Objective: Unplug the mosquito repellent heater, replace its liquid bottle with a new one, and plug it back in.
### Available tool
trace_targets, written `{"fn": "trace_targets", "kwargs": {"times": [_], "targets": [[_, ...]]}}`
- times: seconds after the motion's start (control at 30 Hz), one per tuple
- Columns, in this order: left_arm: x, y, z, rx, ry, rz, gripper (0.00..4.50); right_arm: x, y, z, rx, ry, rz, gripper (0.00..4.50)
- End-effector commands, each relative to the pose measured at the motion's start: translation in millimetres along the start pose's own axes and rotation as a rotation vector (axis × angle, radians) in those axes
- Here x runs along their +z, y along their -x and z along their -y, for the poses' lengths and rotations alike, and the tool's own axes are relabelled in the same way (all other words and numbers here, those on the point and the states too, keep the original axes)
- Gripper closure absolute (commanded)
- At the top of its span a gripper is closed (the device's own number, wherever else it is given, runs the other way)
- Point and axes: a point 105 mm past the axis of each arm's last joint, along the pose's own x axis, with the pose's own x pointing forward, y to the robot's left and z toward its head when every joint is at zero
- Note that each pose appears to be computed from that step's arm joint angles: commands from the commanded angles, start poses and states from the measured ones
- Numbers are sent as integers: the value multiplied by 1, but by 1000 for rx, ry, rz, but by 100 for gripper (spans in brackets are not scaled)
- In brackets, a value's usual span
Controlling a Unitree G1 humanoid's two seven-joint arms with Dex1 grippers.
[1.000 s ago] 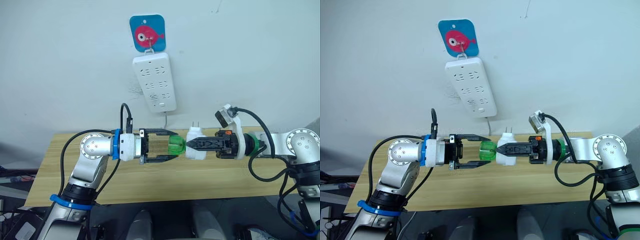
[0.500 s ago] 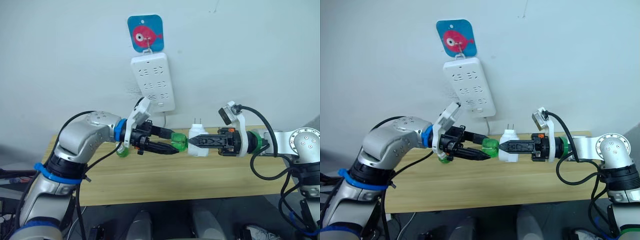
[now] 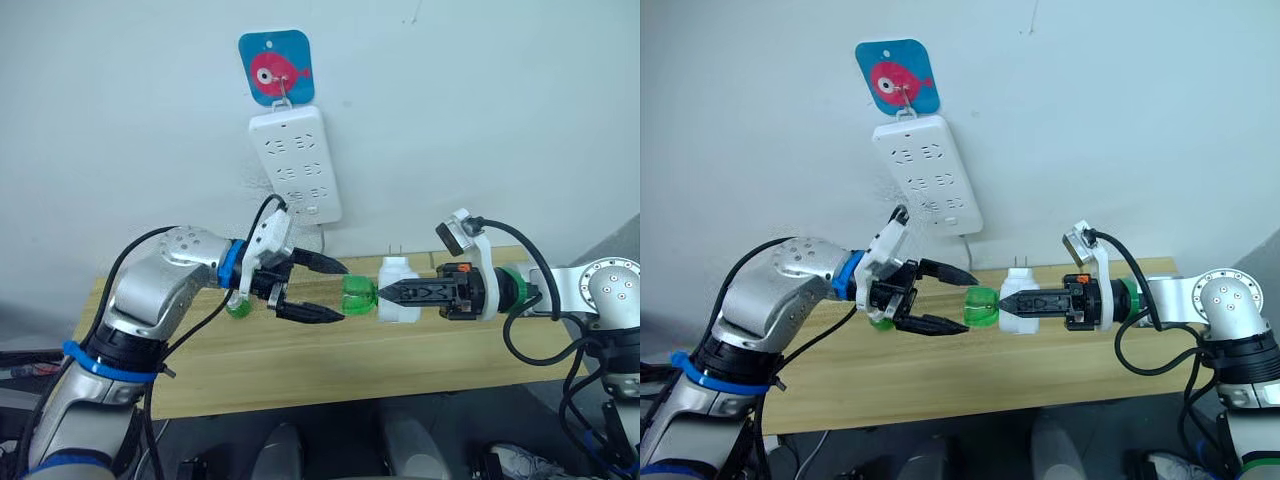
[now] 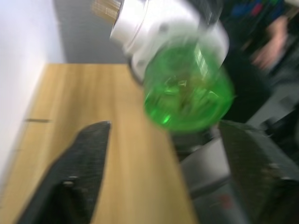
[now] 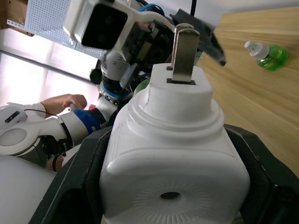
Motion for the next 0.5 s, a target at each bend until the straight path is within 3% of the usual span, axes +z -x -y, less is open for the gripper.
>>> {"fn": "trace_targets", "kwargs": {"times": [0.03,0.1,0.2,0.47,0.5], "targets": [[8,3,0,85,-194,66,0,5,1,-9,40,17,14,144],[10,2,4,144,-358,114,0,5,1,-8,38,17,16,144],[15,1,8,199,-459,175,0,6,1,-8,36,17,18,144],[19,-7,15,198,-578,224,0,6,-1,-8,36,20,19,144],[19,-9,16,188,-588,217,19,6,-2,-9,36,21,19,144]]}}
